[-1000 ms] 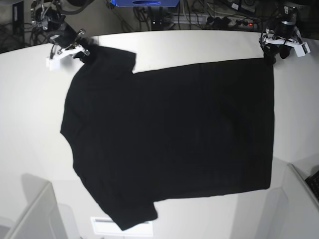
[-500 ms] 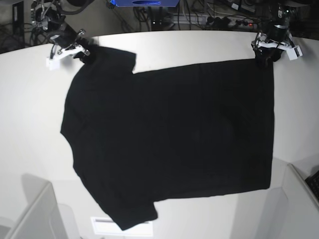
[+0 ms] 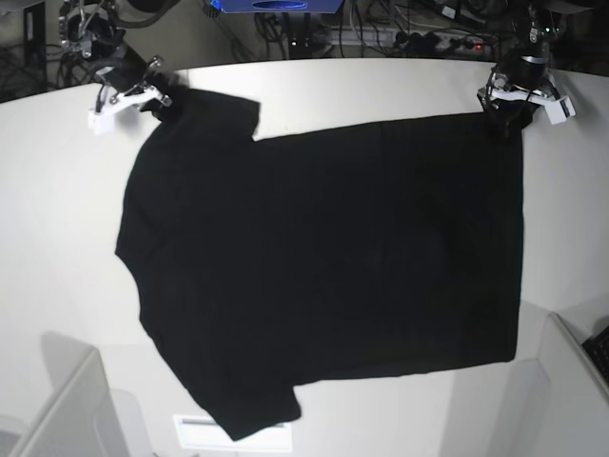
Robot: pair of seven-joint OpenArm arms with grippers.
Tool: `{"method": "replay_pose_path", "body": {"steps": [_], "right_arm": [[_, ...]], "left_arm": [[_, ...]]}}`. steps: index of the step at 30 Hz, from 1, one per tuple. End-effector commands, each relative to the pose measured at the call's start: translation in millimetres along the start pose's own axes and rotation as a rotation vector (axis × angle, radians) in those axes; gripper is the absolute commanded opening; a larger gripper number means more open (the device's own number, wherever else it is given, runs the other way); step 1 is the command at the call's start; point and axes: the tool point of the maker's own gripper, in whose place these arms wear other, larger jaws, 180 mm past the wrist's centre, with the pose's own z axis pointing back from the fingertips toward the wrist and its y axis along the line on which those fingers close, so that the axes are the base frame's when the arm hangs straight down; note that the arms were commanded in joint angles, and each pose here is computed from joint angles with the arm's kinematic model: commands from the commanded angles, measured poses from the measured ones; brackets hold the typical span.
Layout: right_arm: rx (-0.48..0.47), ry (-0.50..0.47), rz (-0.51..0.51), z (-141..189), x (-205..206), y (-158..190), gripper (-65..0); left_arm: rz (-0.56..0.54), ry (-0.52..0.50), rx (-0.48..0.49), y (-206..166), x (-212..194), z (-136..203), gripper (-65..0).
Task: Fold the T-shirt properly
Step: 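Close both grippers on the shoulder corners and lift slightly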
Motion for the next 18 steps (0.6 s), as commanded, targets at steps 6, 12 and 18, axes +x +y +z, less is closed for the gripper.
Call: {"method": "replay_pose_path", "body": {"steps": [6, 12, 18], "right_arm": [[-0.064, 0.038, 0.019, 3.6, -7.0, -14.0, -65.0], [-0.066, 0.036, 0.020, 4.0, -6.3, -14.6, -65.0], [-0.057, 0.022, 0.031, 5.2, -1.9, -10.0, -65.0]], "left_arm": [[-0.001, 0.104, 0.012, 4.3, -14.9, -4.1, -23.5], [-0.004, 0.105, 0.014, 5.0, -14.9, -4.1, -55.0], [-0.012, 0.104, 0.012, 4.7, -13.0, -3.4, -65.0]]}}
